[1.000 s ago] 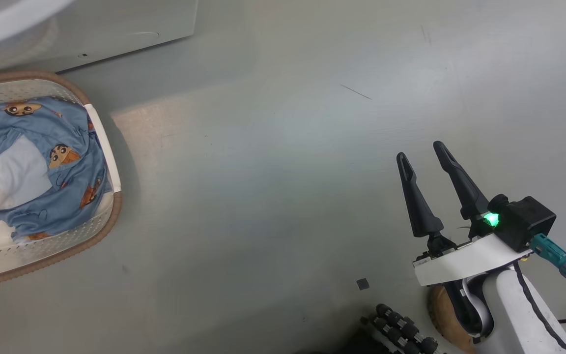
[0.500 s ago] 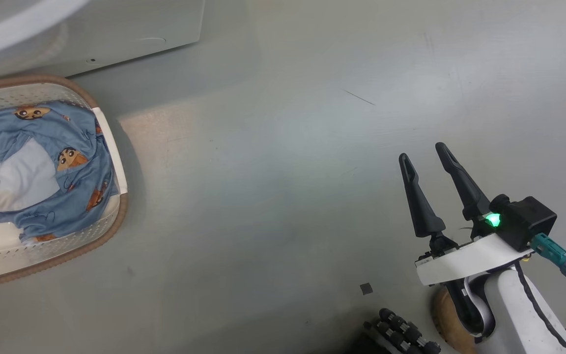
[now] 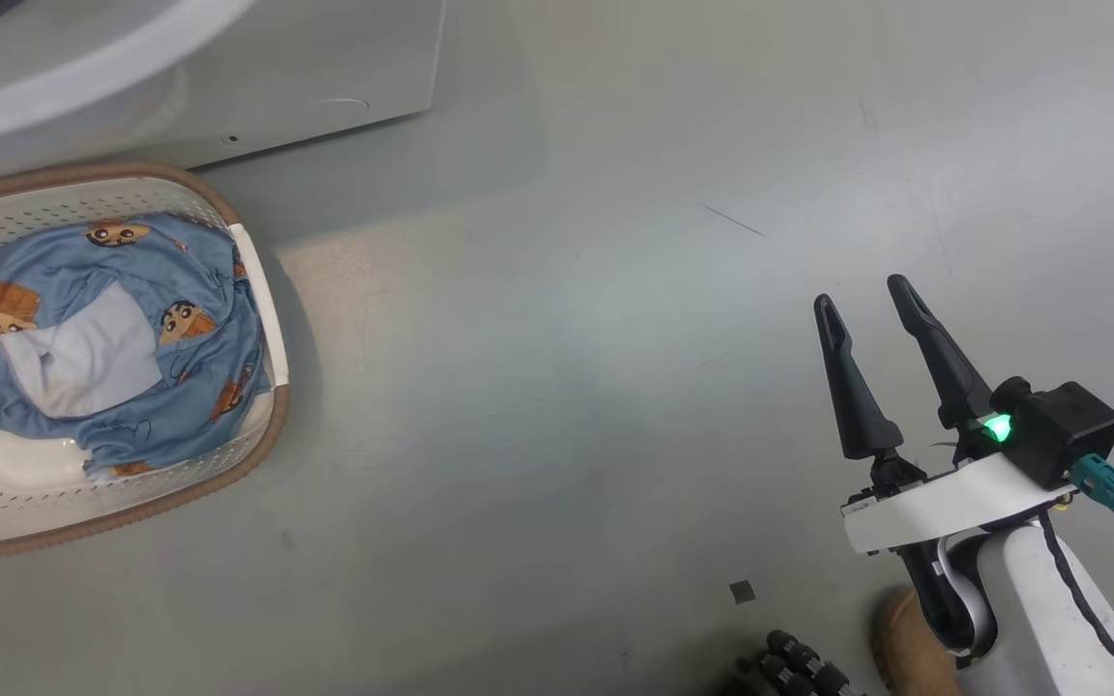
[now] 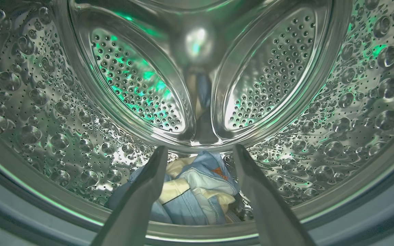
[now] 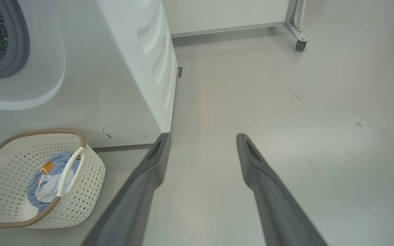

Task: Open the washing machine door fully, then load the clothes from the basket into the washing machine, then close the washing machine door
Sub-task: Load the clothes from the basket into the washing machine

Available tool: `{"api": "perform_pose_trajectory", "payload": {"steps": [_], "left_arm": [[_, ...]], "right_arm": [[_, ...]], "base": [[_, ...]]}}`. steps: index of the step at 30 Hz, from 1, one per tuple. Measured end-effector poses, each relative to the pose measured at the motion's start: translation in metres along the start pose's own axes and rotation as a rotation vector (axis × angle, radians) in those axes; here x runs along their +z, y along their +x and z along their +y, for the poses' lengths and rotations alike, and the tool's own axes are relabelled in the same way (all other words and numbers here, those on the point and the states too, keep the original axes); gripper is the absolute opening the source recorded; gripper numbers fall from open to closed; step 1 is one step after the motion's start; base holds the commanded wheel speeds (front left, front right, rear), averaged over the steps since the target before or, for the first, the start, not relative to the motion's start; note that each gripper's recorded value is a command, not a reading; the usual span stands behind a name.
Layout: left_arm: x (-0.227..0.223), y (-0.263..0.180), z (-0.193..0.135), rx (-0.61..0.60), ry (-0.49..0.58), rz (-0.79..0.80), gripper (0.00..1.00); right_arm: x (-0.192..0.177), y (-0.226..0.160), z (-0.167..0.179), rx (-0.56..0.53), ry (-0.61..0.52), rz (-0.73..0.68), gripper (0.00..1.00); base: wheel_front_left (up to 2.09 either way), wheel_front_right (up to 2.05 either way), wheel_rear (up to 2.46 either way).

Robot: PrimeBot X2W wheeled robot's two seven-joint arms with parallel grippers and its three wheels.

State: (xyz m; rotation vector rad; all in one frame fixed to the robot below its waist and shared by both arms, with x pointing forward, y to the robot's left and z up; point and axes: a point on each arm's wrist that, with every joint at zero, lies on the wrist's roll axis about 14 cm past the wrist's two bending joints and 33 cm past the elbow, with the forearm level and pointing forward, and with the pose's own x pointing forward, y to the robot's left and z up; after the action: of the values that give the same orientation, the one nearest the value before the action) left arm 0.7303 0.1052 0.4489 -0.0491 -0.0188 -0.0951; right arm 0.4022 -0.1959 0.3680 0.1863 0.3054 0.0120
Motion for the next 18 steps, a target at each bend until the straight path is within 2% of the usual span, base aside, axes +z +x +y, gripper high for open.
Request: {"api": "perform_pose_trajectory", "payload": {"steps": [18], "left_arm": [[-0.002,-0.07,-0.006,-0.007,-0.015,0.087,1.0]], "right_arm": [[0.035,0.008,0.019,0.081,-0.011,-0.101,1.0]], "base": [[0.0,0.0,0.0]]}}
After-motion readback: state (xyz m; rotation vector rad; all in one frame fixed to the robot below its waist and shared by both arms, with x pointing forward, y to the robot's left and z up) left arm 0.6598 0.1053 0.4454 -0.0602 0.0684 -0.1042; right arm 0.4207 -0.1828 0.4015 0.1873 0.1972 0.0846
